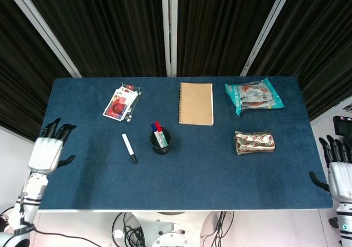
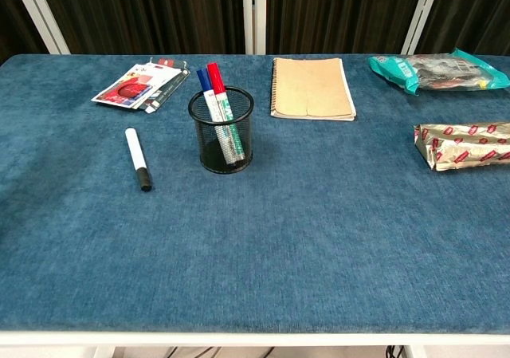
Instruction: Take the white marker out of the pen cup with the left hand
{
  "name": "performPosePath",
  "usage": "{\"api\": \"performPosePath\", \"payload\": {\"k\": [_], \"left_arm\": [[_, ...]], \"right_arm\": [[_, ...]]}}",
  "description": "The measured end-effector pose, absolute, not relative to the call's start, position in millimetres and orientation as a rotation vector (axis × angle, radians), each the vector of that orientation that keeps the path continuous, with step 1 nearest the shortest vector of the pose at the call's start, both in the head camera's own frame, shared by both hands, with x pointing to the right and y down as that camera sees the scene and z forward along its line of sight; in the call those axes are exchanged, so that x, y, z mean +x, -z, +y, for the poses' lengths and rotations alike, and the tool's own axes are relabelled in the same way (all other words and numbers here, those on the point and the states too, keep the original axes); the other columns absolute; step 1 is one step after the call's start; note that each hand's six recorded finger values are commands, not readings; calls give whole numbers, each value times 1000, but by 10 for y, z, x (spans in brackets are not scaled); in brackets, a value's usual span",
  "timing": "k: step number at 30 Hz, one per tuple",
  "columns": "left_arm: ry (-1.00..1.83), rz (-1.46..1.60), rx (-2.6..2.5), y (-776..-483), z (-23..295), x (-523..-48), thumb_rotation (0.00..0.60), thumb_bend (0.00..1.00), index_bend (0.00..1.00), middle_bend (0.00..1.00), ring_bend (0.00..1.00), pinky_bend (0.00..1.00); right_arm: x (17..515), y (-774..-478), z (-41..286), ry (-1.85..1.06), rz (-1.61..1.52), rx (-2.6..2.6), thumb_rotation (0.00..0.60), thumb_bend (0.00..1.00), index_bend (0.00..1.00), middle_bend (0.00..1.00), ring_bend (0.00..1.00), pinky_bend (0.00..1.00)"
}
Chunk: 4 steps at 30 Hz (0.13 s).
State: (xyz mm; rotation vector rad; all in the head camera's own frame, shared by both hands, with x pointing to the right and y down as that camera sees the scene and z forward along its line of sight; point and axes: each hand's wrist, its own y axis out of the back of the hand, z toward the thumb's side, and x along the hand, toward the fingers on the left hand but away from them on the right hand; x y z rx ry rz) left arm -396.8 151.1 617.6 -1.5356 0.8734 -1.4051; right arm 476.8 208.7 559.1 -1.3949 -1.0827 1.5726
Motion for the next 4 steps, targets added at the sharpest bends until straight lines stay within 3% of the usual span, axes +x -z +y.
{"api": "performPosePath", "payload": {"k": [4], "left_arm": [[1583,876,-1486,-6210,1890,-4349,600,149,130,91,0,86]], "right_arm": [[4754,-5668,2122,-1553,-1084,-1406,600,172,0,0,0,0]]}}
